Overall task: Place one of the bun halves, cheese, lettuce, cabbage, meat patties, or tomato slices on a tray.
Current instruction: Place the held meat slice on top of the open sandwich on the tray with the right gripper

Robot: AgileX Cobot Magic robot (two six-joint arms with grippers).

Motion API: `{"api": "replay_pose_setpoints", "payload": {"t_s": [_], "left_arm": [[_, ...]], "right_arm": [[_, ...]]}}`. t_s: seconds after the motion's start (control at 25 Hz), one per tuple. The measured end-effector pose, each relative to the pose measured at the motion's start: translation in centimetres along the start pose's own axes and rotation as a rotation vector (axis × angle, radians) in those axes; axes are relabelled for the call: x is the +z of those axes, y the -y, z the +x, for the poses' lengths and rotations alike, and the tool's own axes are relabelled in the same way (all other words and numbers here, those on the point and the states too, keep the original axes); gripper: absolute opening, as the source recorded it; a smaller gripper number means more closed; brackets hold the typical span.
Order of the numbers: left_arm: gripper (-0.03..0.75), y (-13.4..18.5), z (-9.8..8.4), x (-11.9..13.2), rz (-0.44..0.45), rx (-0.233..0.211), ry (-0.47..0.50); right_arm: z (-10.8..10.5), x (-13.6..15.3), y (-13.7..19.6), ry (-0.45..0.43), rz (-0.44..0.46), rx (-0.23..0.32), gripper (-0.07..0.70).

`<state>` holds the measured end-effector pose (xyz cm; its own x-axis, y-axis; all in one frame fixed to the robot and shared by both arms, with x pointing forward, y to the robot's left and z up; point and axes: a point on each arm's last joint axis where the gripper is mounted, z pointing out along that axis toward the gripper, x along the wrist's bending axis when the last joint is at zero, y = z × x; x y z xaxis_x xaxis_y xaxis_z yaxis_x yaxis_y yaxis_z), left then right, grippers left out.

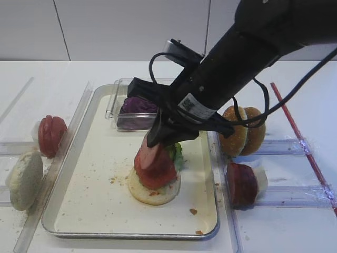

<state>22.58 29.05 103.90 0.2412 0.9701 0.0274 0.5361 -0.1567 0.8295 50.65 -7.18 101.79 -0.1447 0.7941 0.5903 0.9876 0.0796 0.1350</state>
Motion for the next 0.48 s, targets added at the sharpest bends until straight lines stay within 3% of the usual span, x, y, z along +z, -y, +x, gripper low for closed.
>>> {"api": "replay_pose_setpoints", "payload": {"t_s": [0.16, 0.48], "left_arm": [[0.284, 0.0, 0.0, 0.0, 0.0, 0.0, 0.0], [0.284, 0.0, 0.0, 0.0, 0.0, 0.0, 0.0]], "right_arm": [[-0.17, -0.51, -0.35, -0.064, 0.013, -0.029, 0.109], [-0.56, -0.14, -0.49, -0.089, 0.044, -0.097, 0.108]]}}
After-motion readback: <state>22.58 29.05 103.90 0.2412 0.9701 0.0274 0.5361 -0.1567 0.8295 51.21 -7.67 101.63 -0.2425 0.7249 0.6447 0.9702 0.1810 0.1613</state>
